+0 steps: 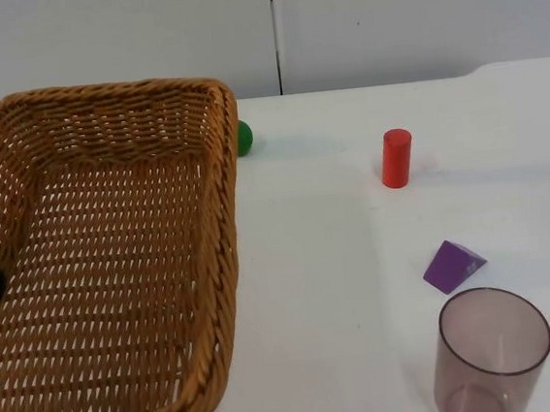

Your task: Pick up the basket with the left hand and place the triangular block into the basket with the right hand.

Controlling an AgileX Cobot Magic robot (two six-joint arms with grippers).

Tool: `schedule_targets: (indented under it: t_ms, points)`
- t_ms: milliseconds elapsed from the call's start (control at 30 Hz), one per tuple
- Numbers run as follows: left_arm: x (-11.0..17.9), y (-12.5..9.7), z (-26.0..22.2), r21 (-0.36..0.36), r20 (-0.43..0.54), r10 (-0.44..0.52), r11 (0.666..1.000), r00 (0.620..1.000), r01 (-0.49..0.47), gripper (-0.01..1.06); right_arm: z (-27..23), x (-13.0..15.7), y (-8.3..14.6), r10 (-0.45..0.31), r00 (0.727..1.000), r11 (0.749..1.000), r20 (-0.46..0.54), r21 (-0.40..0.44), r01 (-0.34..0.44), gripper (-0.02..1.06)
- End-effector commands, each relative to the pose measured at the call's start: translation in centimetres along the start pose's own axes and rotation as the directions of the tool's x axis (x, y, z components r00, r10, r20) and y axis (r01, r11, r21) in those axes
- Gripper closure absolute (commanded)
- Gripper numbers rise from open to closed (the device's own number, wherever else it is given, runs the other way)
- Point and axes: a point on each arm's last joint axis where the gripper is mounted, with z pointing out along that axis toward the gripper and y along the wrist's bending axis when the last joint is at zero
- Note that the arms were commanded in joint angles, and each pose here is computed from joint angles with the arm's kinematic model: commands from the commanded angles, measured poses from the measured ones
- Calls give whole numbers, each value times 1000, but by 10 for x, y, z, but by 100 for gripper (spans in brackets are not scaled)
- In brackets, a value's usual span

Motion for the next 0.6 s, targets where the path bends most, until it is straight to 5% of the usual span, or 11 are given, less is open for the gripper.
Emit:
schedule_targets:
  t_ms: [0,300,567]
  points:
    - [0,-4,-3,25,17,-11,1000,1000,11,105,-1,-1,2,-39,999,999,3,-29,39,-1]
    - [0,-4,-3,23,16,-10,1000,1000,9,105,14,-11,11,-100,994,987,-53,-135,92,0]
    - [0,-4,-3,23,16,-10,1000,1000,9,105,63,-38,14,-224,948,963,-224,-203,180,2]
